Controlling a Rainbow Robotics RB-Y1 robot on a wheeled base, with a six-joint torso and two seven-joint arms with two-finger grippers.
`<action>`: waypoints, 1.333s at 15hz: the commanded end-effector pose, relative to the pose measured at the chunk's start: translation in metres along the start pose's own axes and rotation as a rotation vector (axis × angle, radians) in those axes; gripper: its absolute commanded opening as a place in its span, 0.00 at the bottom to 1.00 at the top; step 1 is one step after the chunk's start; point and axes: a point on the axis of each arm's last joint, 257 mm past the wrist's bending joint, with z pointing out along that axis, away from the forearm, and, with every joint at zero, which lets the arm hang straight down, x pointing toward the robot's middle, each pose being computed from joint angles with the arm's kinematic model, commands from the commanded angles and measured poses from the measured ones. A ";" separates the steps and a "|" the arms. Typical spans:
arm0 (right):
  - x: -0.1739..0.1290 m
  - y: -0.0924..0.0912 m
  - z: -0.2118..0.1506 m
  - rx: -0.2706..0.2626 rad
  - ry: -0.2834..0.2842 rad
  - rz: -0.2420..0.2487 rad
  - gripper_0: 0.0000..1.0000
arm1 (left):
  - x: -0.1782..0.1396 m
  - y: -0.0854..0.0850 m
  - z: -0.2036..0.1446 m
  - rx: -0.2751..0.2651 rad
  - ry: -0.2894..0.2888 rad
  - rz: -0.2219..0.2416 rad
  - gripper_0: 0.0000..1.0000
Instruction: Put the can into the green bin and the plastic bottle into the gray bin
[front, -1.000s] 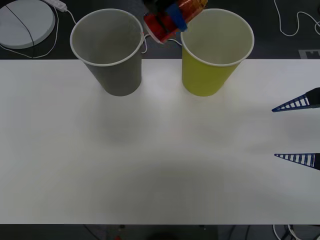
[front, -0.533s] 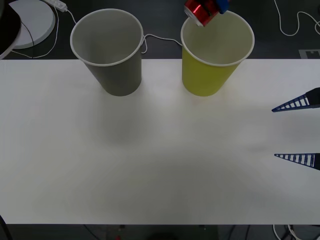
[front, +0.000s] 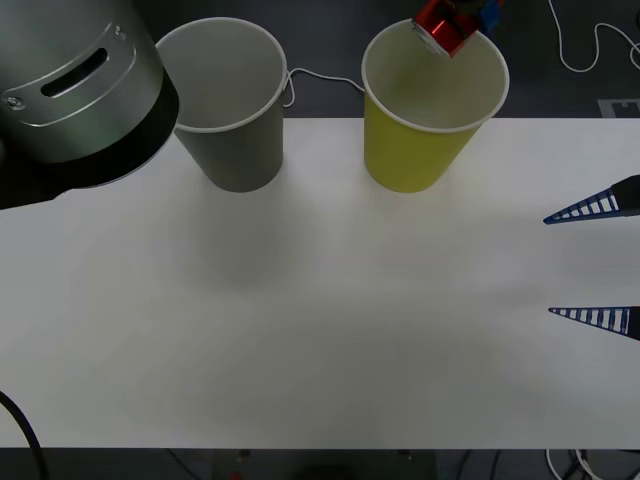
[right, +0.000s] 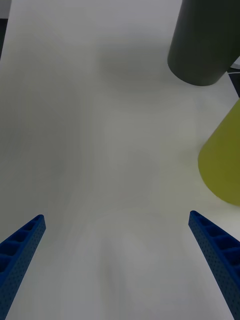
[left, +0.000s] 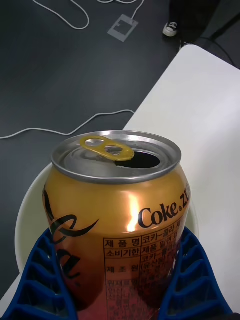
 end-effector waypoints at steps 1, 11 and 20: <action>0.000 0.000 0.000 0.000 0.000 0.000 1.00 | 0.002 -0.002 0.011 -0.016 0.000 -0.007 0.00; 0.000 0.000 0.000 0.000 0.000 0.000 1.00 | 0.003 -0.002 0.015 -0.018 -0.003 0.005 1.00; 0.000 0.000 0.000 0.000 0.000 0.000 1.00 | 0.015 0.018 -0.039 0.091 0.018 0.040 1.00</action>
